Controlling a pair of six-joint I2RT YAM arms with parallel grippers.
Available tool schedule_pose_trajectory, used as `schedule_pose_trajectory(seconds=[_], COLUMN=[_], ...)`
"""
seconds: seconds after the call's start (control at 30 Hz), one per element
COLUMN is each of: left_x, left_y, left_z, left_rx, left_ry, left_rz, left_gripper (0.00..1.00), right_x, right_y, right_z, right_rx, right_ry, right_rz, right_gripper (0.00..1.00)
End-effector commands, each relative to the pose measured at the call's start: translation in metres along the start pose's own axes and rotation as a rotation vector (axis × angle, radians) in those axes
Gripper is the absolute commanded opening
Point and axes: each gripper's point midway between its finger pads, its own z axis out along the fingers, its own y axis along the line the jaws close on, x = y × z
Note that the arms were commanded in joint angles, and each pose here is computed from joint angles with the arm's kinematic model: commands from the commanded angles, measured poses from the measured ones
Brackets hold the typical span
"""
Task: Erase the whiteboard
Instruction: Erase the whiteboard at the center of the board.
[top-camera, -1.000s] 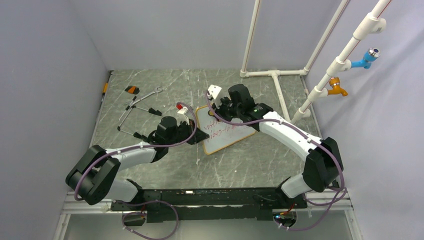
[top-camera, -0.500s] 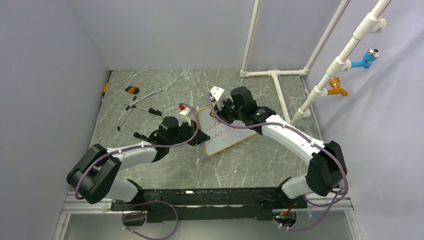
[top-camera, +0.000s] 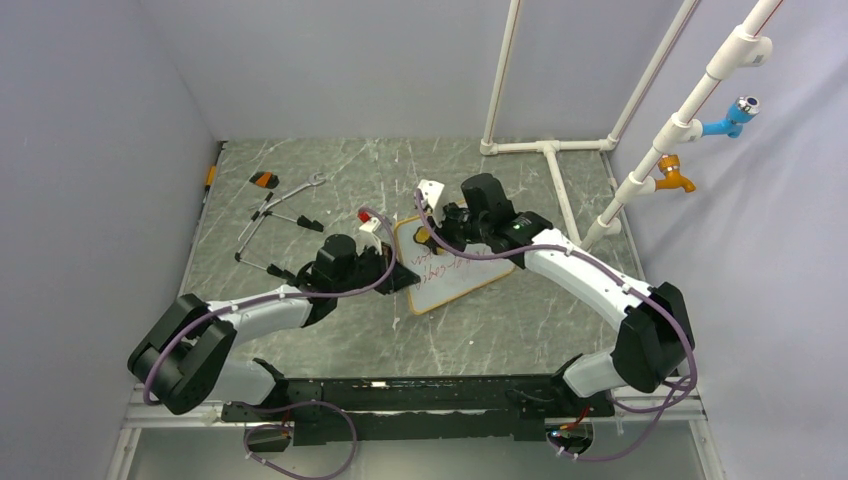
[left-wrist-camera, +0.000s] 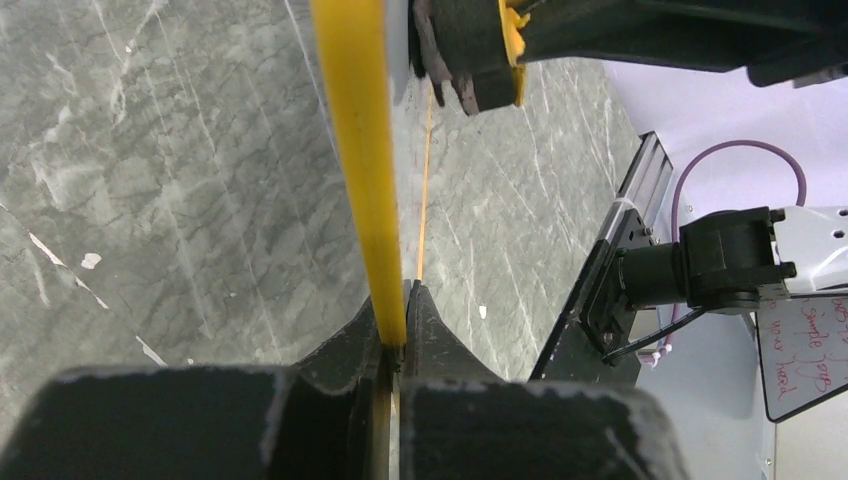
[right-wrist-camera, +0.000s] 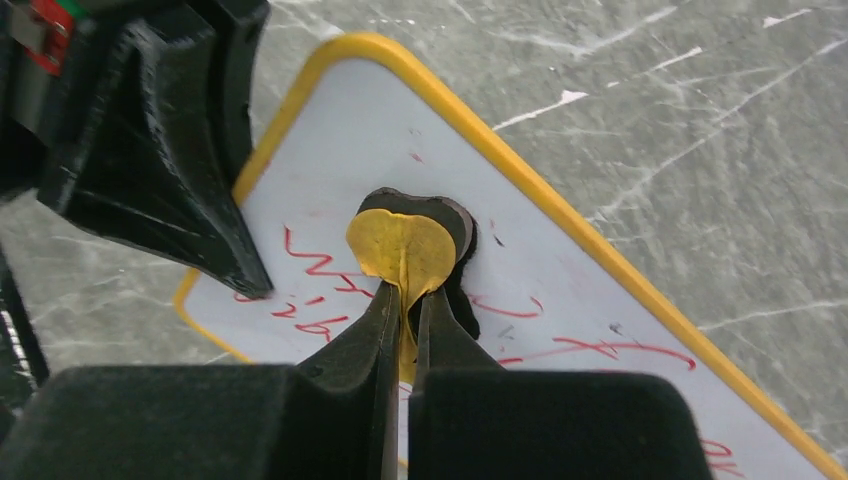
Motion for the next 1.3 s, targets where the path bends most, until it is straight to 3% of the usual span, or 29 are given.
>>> schedule_pose_trajectory(seconds=[0.0, 0.1, 0.23, 0.3, 0.43, 0.5, 0.57, 0.8, 1.13, 1.27], left_x=[0.014, 0.014, 0.013, 0.013, 0.011, 0.009, 0.008, 0.004, -0.001, 0.0], left_y=[-0.037, -0.037, -0.035, -0.034, -0.035, -0.035, -0.035, -0.033, -0.035, -0.034], left_z=[-0.008, -0.008, -0.006, -0.005, -0.006, -0.007, -0.009, -0.014, -0.014, -0.016], left_rx=[0.158, 0.156, 0.147, 0.147, 0.151, 0.15, 0.147, 0.12, 0.123, 0.12], left_ry=[0.058, 0.053, 0.056, 0.058, 0.049, 0.041, 0.034, 0.001, -0.022, -0.033], left_rz=[0.104, 0.101, 0.097, 0.088, 0.081, 0.082, 0.082, 0.065, 0.047, 0.049], left_gripper=[0.0, 0.0, 0.0, 0.0, 0.0, 0.0, 0.0, 0.0, 0.0, 0.0], right_x=[-0.037, -0.023, -0.004, 0.001, 0.005, 0.002, 0.0, 0.013, 0.017, 0.012], right_y=[-0.01, -0.052, -0.072, -0.065, -0.001, 0.015, 0.012, -0.067, 0.01, 0.007], right_z=[-0.004, -0.008, -0.012, -0.01, 0.002, 0.004, 0.004, -0.019, -0.002, 0.001], right_rx=[0.045, 0.24, 0.342, 0.297, -0.042, -0.107, -0.092, 0.247, -0.135, -0.096], right_ry=[-0.077, -0.043, 0.01, 0.028, 0.013, 0.007, 0.005, 0.004, -0.009, -0.013], right_rz=[0.056, 0.13, 0.11, 0.072, -0.02, -0.05, -0.048, 0.096, -0.015, -0.012], right_gripper=[0.0, 0.0, 0.0, 0.0, 0.0, 0.0, 0.0, 0.0, 0.0, 0.0])
